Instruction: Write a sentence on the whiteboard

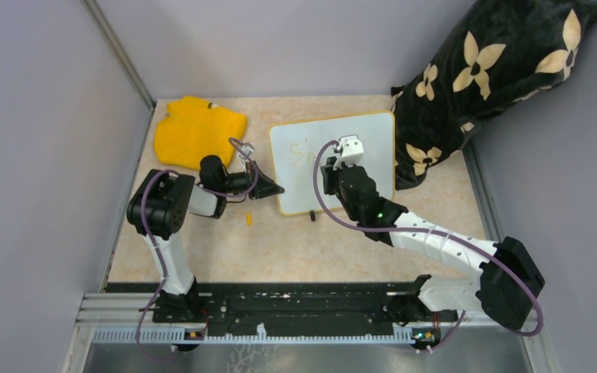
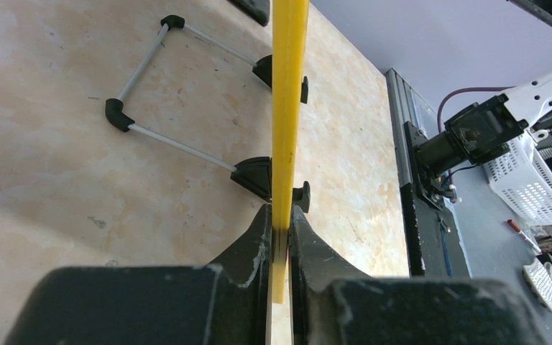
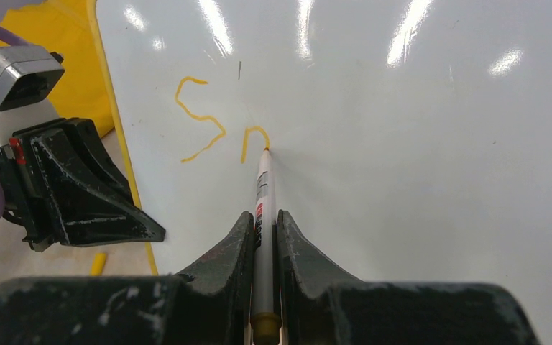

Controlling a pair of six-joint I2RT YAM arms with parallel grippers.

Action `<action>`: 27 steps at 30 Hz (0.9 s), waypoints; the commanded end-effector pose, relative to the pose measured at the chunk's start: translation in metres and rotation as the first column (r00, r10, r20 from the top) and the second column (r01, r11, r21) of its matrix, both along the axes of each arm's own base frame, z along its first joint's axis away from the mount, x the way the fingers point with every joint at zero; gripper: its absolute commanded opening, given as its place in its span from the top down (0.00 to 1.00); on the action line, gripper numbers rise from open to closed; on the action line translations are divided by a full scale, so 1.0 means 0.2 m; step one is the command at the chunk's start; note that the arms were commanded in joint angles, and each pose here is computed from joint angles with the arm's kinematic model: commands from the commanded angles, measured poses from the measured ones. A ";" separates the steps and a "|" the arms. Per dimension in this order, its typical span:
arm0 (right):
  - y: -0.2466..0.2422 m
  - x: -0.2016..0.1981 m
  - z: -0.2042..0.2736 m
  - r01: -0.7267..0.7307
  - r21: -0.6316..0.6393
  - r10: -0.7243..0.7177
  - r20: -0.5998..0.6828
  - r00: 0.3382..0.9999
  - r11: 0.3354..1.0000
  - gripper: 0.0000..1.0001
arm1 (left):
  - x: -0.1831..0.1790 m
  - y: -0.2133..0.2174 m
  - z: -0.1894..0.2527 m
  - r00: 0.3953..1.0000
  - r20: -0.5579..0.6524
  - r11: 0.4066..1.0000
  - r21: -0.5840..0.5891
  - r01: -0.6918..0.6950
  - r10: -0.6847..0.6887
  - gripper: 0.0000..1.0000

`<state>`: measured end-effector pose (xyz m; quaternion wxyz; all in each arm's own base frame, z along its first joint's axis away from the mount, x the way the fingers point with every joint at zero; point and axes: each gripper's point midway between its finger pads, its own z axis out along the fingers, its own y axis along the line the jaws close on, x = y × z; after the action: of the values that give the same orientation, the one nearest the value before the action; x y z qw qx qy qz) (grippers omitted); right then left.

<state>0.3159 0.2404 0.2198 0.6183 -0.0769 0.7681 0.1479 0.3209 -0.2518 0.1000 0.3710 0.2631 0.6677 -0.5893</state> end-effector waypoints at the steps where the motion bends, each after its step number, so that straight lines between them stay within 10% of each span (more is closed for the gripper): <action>1: -0.02 0.00 0.02 0.000 0.025 0.000 0.001 1.000 1.000 1.00 | -0.03 -0.02 0.00 0.999 -0.019 1.000 0.007 0.028 -0.028 1.00; 27: -0.03 0.10 0.18 0.066 0.039 -0.069 0.067 0.995 0.997 1.00 | -0.03 -0.02 -0.01 0.999 -0.019 1.000 0.008 0.028 -0.028 1.00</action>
<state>0.3218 0.2393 0.2290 0.6257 -0.0680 0.7636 0.1440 0.3205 -0.2523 0.0999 0.3707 0.2638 0.6675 -0.5895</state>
